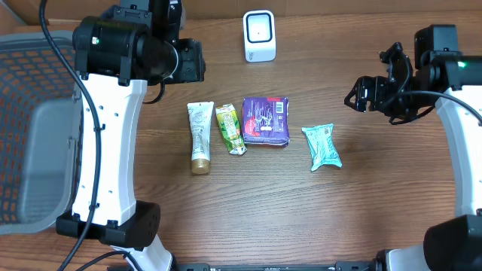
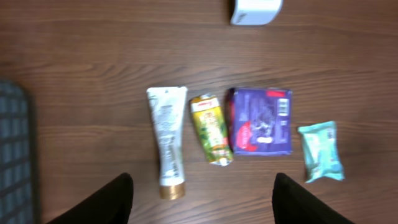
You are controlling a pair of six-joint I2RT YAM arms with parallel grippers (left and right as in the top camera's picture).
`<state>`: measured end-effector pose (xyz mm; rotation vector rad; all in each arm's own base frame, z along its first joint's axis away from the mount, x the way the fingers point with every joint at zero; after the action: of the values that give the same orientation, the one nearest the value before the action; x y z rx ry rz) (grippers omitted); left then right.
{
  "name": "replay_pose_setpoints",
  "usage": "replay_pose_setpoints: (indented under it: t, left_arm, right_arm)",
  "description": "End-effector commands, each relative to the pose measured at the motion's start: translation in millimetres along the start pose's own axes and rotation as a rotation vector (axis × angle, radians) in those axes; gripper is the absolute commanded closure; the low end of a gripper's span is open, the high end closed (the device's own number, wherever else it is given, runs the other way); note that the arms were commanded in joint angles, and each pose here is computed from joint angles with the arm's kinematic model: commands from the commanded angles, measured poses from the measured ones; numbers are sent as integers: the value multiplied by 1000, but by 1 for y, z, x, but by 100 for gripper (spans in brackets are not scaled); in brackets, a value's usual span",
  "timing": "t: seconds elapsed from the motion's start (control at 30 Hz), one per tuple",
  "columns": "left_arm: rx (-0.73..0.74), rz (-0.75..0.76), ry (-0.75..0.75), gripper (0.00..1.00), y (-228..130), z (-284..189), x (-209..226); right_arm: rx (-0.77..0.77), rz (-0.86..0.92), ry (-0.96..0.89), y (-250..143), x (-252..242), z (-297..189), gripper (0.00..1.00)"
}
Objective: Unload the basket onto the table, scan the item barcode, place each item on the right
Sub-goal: 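Carry the wipe pack right and set it right of the purple bag, then grasp the wipe pack with the right gripper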
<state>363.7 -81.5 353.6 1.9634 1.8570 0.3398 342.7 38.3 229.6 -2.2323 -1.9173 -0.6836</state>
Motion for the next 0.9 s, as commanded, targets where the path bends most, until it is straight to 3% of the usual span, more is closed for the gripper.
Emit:
replay_pose_setpoints:
  t: [0.0,0.17,0.47,0.5,0.6,0.67,0.87]
  left_arm:
    - [-1,14,74,24,1,1,12]
    - [-6,20,74,0,2,2,12]
    - [-12,20,124,0,12,17,18]
    - [-9,20,127,0,13,18,19]
    - [3,20,152,0,14,25,22]
    - [0,12,153,1,16,27,24]
    - [-40,-58,181,0,26,25,51]
  right_arm:
    - [-7,-36,2,3,5,-1,8]
    - [18,-89,-44,-3,-5,4,11]
    - [105,-54,-72,-26,-29,46,22]
    - [114,-50,-73,-29,-32,52,31]
    - [116,-16,-64,-34,-39,68,44]
    - [121,-13,-21,-38,-38,79,48]
    - [172,91,76,-62,-43,120,48]
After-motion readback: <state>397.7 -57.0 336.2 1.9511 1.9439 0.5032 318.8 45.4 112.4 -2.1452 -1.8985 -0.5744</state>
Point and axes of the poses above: each gripper's point midway between its finger pads, its own z axis out along the fingers, its own x axis along the line the jaws close on, y = z × x, the point moved 3 cm from there along -z, back along the fingers, and after that the axes turned 6 degrees about z, right-handed, at the moved point
